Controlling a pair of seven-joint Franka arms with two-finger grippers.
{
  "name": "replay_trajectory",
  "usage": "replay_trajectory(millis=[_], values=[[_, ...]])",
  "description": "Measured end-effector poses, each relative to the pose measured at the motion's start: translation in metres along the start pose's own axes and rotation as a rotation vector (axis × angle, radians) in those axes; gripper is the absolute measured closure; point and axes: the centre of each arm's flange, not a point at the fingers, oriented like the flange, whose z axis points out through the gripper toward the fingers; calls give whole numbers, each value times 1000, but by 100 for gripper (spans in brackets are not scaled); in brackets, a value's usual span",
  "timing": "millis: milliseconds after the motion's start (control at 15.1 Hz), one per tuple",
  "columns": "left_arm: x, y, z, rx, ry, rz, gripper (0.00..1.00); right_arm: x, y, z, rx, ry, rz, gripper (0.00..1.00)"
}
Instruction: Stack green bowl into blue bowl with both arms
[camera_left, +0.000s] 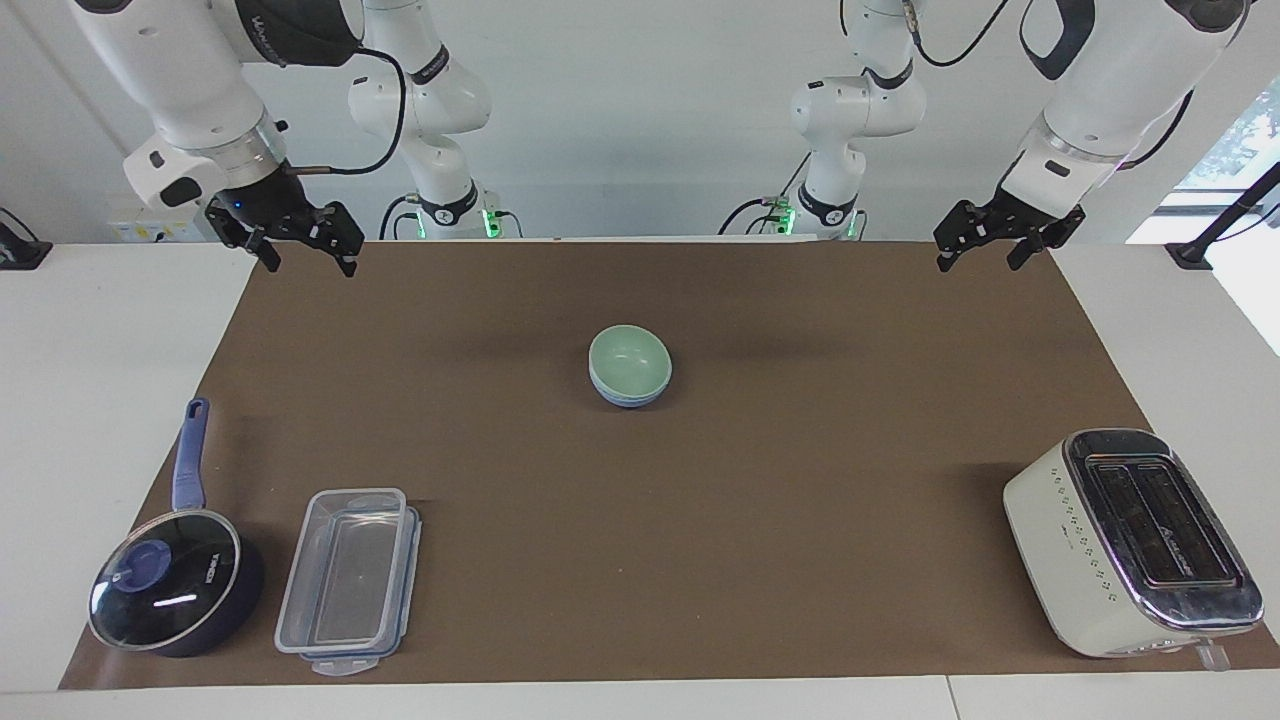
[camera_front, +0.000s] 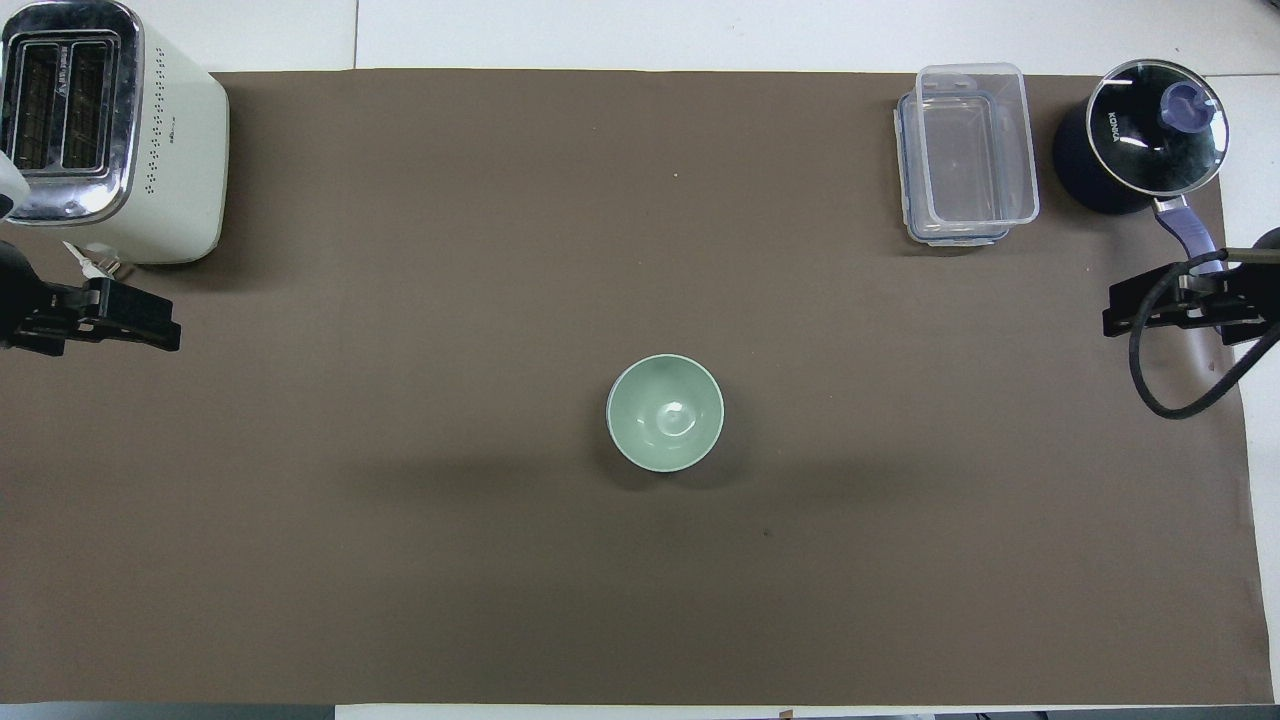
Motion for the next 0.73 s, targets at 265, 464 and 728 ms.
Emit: replay_trajectory(millis=[265, 464, 728], values=[[0, 0, 0, 0, 0, 0, 0, 4, 7, 8, -3, -5, 6, 0], [0, 0, 0, 0, 0, 0, 0, 7, 16, 13, -4, -14, 13, 0], [0, 0, 0, 0, 0, 0, 0, 9, 20, 14, -5, -16, -17, 0]])
